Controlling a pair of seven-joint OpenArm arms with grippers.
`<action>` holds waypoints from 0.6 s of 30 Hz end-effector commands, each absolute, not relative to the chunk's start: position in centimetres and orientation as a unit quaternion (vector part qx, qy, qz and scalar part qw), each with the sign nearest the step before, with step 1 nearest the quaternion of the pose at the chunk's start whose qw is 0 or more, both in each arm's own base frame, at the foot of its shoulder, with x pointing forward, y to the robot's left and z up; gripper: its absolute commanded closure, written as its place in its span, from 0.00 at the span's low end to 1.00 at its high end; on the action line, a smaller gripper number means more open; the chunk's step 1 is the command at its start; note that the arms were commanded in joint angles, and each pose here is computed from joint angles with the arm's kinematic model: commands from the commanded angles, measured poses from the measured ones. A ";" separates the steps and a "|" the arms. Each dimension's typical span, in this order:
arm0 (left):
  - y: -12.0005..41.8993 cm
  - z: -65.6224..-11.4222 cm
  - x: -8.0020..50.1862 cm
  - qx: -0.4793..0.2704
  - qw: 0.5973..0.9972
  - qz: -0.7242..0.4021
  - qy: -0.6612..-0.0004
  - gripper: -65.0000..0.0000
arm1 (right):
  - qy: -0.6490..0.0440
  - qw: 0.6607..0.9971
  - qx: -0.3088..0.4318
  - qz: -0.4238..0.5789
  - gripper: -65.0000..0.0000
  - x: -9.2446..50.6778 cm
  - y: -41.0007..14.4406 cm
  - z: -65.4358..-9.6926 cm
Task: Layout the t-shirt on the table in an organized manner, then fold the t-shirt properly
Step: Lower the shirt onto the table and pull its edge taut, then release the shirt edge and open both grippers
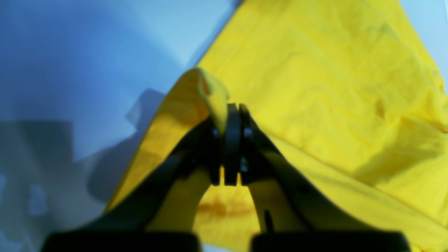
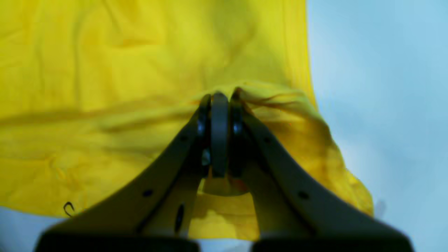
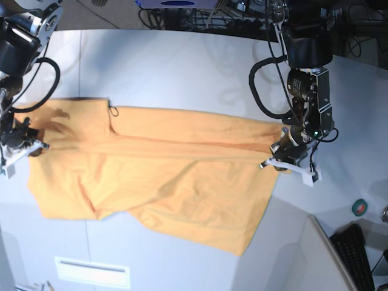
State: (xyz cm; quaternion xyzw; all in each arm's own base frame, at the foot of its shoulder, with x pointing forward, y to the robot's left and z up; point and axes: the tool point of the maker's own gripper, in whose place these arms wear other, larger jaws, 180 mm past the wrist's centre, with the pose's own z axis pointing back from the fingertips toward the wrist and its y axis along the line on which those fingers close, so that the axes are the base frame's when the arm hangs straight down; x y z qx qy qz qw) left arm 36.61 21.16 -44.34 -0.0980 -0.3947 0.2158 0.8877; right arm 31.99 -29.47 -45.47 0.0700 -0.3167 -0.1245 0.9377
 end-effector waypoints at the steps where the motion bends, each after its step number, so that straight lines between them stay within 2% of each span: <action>1: 21.9 -42.9 37.9 -0.094 0.876 0.213 -0.422 1.00 | -0.342 0.929 0.059 -0.126 1.00 33.2 -30.7 -43.9; 9: 22.9 -43.2 37.9 -0.079 0.872 0.239 -0.419 1.00 | -0.345 0.928 0.058 -0.126 0.99 33.3 -30.8 -43.7; 12: 23.0 -43.1 37.9 -0.078 0.872 0.240 -0.420 1.00 | -0.357 0.923 0.057 -0.131 0.62 33.6 -31.1 -43.3; 14: 23.1 -43.0 38.0 -0.077 0.870 0.242 -0.423 0.76 | -0.393 0.909 0.049 -0.129 0.44 34.4 -31.4 -41.9; 17: 23.2 -42.6 38.1 -0.078 0.867 0.242 -0.428 0.39 | -0.432 0.894 0.029 -0.118 0.41 34.1 -31.9 -40.3; 18: 23.2 -42.2 38.2 -0.078 0.865 0.240 -0.434 0.31 | -0.439 0.891 0.023 -0.112 0.41 33.9 -31.9 -39.8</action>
